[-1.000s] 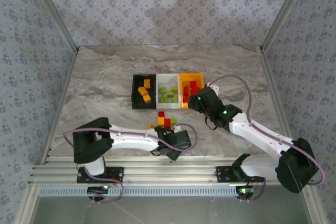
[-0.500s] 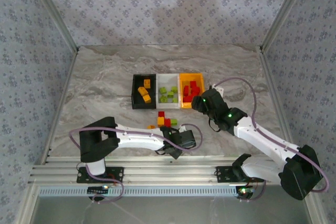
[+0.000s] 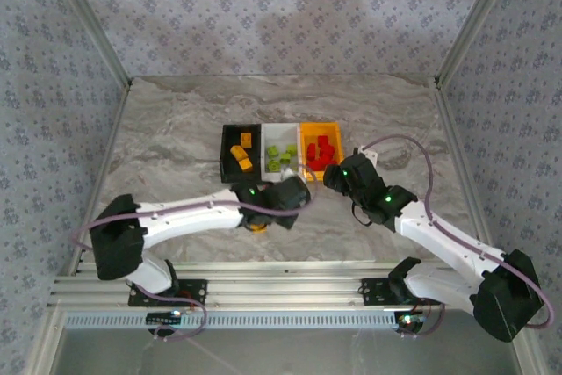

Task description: Sort the legos into containers by color

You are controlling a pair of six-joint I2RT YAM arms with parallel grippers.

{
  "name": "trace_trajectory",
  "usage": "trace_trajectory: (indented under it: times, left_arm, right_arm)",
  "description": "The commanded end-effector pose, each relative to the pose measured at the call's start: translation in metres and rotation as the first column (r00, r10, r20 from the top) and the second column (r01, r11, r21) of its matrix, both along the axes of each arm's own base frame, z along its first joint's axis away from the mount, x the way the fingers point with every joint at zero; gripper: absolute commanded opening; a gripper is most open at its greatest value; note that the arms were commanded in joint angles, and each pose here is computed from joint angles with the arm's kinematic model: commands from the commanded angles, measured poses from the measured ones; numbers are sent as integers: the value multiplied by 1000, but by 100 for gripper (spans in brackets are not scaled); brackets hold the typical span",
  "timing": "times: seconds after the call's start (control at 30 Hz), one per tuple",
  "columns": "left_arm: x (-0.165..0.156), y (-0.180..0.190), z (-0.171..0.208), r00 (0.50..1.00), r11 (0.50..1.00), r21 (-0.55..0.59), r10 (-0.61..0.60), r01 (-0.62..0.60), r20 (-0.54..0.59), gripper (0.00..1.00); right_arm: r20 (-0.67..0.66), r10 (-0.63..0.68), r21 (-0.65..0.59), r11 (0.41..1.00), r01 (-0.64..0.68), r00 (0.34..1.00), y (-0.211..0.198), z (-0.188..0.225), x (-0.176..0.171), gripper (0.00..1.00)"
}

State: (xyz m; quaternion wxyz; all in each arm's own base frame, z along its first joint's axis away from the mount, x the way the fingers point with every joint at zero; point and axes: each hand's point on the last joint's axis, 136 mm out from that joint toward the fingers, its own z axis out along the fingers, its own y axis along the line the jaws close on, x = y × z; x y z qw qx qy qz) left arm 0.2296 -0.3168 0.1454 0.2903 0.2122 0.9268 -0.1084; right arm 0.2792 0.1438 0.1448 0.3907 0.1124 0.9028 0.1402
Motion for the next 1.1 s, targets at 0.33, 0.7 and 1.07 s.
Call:
trace_trajectory:
  times: [0.33,0.7,1.07]
  left_arm:
    - [140,-4,-10,982,982,-34,183,-185,-40,33]
    - [143,-18,34,983,968,-168,181,-185,-43,78]
    - [53,44,87,983,907,-385,184,-173,-9,99]
  right_arm:
    - [-52,29,-4,1000,-30,998,5,-16,-17,79]
    - [-68,195,29,981,-193,979,57,-23,-34,80]
    - [-134,373,-37,924,-381,918,142,-56,-45,77]
